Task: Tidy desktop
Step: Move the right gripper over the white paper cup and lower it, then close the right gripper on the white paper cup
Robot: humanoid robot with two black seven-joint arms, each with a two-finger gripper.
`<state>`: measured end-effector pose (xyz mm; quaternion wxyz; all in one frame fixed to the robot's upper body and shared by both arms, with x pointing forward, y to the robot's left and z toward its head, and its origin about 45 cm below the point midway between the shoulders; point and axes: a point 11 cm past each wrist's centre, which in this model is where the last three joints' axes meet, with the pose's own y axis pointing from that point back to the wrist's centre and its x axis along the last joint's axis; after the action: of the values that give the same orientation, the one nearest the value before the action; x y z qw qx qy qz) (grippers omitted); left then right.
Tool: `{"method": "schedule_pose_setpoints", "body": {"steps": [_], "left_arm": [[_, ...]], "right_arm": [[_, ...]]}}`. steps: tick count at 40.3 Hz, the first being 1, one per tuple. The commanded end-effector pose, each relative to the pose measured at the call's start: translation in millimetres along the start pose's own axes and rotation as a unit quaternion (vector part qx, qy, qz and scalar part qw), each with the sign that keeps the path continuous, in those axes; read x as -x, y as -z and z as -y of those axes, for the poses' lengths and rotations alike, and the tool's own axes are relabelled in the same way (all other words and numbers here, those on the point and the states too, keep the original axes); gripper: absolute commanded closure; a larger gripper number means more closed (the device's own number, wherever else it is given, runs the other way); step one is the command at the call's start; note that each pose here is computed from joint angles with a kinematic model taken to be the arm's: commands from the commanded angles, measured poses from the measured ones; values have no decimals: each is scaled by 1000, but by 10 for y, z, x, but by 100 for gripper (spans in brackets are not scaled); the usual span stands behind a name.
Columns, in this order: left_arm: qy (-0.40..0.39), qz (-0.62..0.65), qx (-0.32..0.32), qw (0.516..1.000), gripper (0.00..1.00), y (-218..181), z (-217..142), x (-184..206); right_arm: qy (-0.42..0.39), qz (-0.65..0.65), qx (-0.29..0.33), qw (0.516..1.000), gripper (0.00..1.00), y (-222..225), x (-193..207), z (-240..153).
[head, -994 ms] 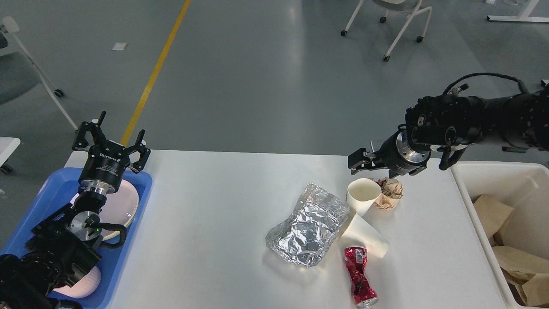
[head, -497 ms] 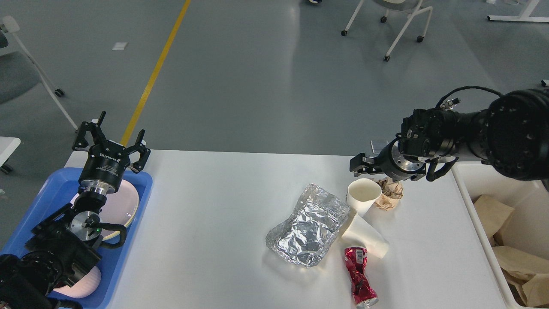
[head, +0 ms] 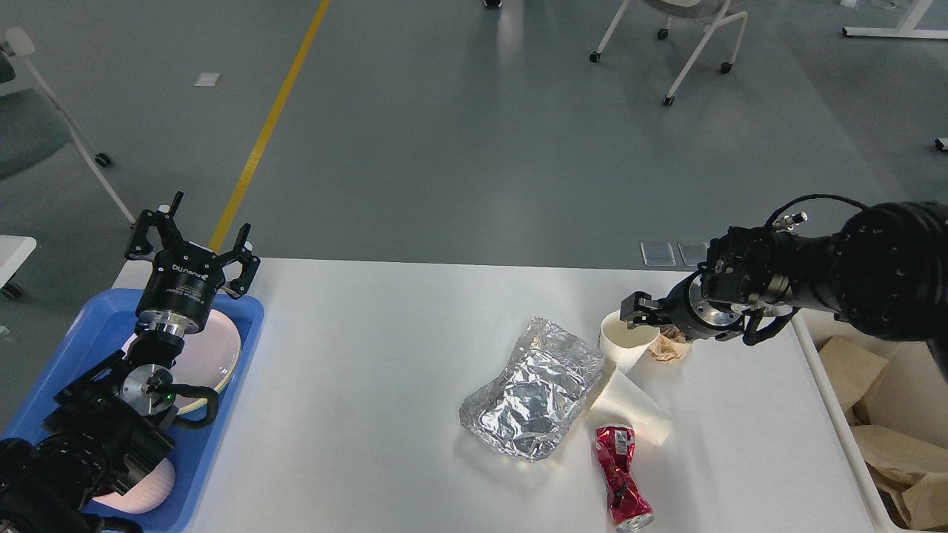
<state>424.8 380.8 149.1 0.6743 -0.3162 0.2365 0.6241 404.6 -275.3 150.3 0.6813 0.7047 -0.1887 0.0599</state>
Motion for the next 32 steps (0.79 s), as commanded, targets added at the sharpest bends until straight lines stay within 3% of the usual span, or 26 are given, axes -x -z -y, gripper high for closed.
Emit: {"method": "schedule_pose_setpoints", "body": {"steps": [1, 5, 12, 18, 26, 32], "left_arm": [[0, 0, 0, 1000, 4, 0, 0, 0], [0, 0, 0, 1000, 4, 0, 0, 0], [0, 0, 0, 1000, 4, 0, 0, 0], [0, 0, 0, 1000, 4, 0, 0, 0], [0, 0, 1, 1000, 4, -2, 0, 0], [0, 0, 0, 1000, 4, 0, 0, 0]], "right_arm": [[-19, -6, 0, 1000, 8, -19, -76, 81], [-17, -19, 4, 1000, 2, -25, -47, 118], [-18, -23, 4, 1000, 0, -26, -40, 127], [-18, -20, 6, 1000, 16, -63, -25, 143], [-4, -18, 10, 1000, 49, -108, 60, 189], [4, -17, 10, 1000, 64, -106, 101, 200]]}}
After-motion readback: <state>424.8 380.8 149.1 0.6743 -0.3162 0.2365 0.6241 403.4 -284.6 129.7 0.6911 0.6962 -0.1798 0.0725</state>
